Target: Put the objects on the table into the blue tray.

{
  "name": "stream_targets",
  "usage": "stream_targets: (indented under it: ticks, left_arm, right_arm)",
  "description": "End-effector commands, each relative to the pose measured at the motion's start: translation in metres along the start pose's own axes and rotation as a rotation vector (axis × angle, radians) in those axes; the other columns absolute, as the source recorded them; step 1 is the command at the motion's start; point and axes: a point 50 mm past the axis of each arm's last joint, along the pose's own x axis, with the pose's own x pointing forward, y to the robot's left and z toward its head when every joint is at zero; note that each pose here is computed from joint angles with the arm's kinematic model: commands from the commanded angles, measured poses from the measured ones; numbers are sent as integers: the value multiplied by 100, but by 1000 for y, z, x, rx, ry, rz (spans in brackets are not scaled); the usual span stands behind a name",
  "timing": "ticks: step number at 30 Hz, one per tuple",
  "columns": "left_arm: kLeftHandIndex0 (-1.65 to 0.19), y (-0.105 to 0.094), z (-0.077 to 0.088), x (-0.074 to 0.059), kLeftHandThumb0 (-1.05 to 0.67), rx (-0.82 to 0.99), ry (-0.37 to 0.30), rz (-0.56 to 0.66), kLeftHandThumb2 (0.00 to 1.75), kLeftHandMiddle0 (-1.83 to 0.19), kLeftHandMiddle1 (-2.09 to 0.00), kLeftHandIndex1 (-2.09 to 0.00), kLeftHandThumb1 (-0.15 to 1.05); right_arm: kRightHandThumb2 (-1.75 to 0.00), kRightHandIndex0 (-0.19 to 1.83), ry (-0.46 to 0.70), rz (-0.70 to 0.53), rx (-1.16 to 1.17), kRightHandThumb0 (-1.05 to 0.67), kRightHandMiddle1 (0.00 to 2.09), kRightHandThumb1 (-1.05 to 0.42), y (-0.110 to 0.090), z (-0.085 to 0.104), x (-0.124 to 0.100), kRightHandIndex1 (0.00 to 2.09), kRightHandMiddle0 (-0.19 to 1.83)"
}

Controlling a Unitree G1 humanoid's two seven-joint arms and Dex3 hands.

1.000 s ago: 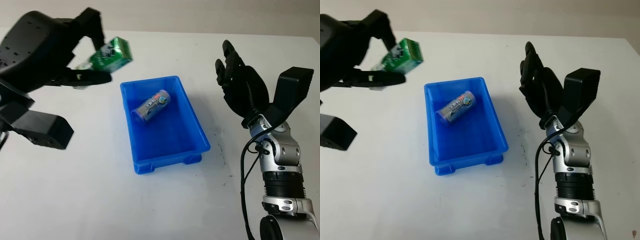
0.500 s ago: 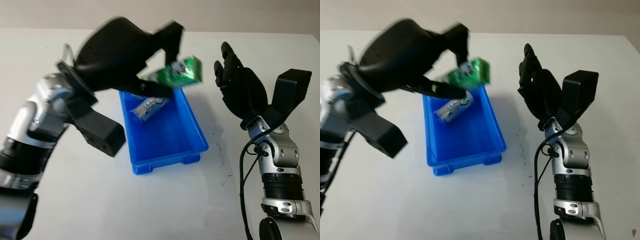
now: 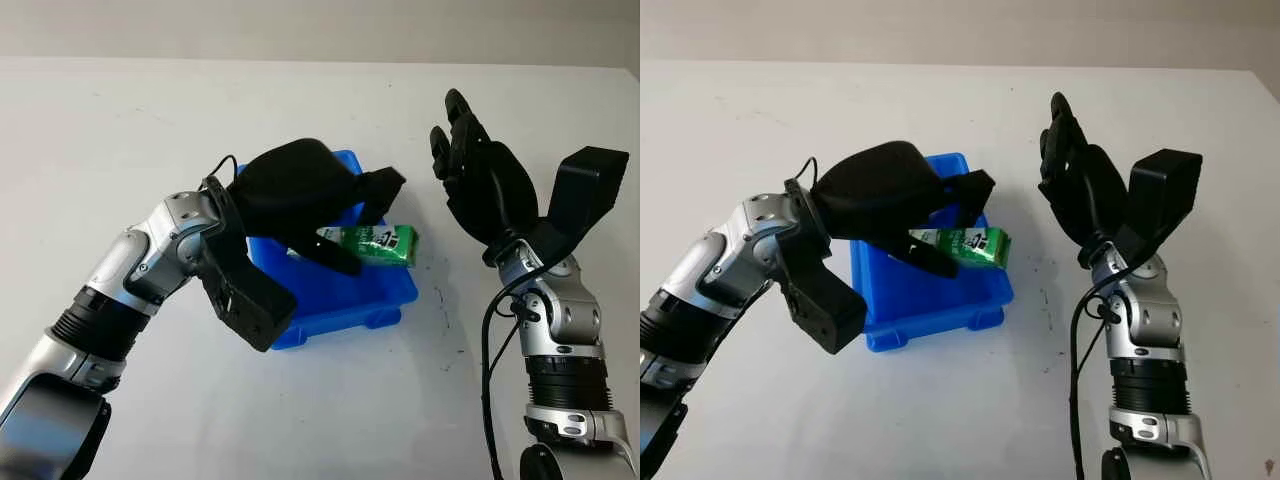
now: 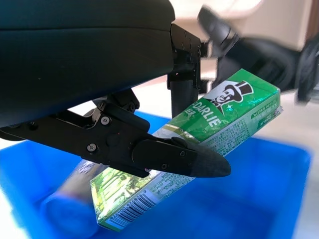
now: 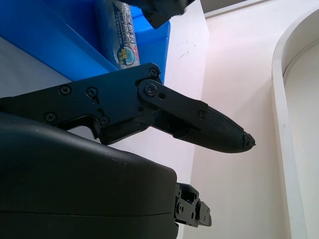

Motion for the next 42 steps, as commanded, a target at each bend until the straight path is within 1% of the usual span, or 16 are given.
stream_targets:
  ticks: [1,5,6,7,8,9,10,11,12,14,17,23,27,33,36,42]
  left_arm:
    - [-69,-1,-1,-2,-45,15,16,-18,25,-104,-209,-209,105]
    - [-66,-1,-6,-3,-45,29,68,-52,25,-101,-209,-209,105]
    - [-55,-1,-7,-4,-48,30,82,-55,27,-98,-209,-209,105]
    - [-29,0,-8,-5,-53,26,93,-58,30,-71,-209,-204,105]
    - [-2,1,-9,-6,-62,25,103,-60,37,-31,-190,-184,105]
    - [8,3,-9,-7,-68,27,113,-61,42,-17,-161,-162,105]
    - [11,4,-10,-7,-73,34,122,-61,46,-11,-117,-127,105]
    - [9,6,-10,-8,-79,47,130,-57,51,-10,-59,-81,105]
    - [7,8,-10,-9,-81,52,137,-50,54,-9,-33,-55,105]
    - [16,13,-12,-10,-87,21,151,-43,58,7,-8,-21,105]
    - [19,21,-16,-11,-91,-96,148,9,59,18,-1,-3,105]
    - [19,41,-30,-24,-93,-437,125,100,56,19,0,0,105]
    - [19,49,-41,-47,-93,-650,136,268,60,19,0,0,105]
    - [19,45,-53,-83,-89,-942,161,643,64,19,0,0,105]
    - [19,35,-54,-104,-85,-991,234,802,68,19,0,0,105]
    - [19,5,-56,-143,-82,-982,452,923,77,19,0,0,105]
  right_arm:
    - [-82,-19,-4,-4,-11,-71,0,-105,-3,2,-2,0,-19]
    - [-82,-19,-4,2,-17,-72,0,-105,-2,3,0,0,-19]
    - [-82,-19,-3,8,-19,-72,0,-105,-2,3,0,0,-19]
    - [-82,-19,-4,10,-20,-72,0,-105,-3,3,0,0,-19]
    - [-82,-19,-3,4,-18,-71,0,-105,-3,3,0,0,-19]
    - [-82,-19,-4,5,-19,-71,0,-105,-3,3,0,0,-19]
    - [-83,-19,-4,5,-19,-70,0,-105,-3,3,0,0,-19]
    - [-83,-19,-3,6,-20,-70,0,-105,-3,3,0,0,-19]
    - [-83,-19,-3,5,-18,-70,0,-105,-3,4,0,0,-19]
    - [-83,-19,-2,-1,-24,-70,0,-105,-3,4,0,0,-19]
    - [-82,-19,-4,2,-34,-70,0,-105,-3,4,0,0,-19]
    - [-81,-19,-7,6,-46,-72,0,-105,-1,4,0,0,-19]
    - [-80,-19,-17,13,-86,-74,0,-105,1,4,-1,0,-19]
    - [-81,-19,-52,18,-93,-74,0,-105,6,5,-1,0,-19]
    - [-82,-19,-61,20,-86,-75,0,-105,8,5,0,0,-19]
    - [-86,-19,-82,14,-121,-75,0,-105,8,6,-3,0,-19]
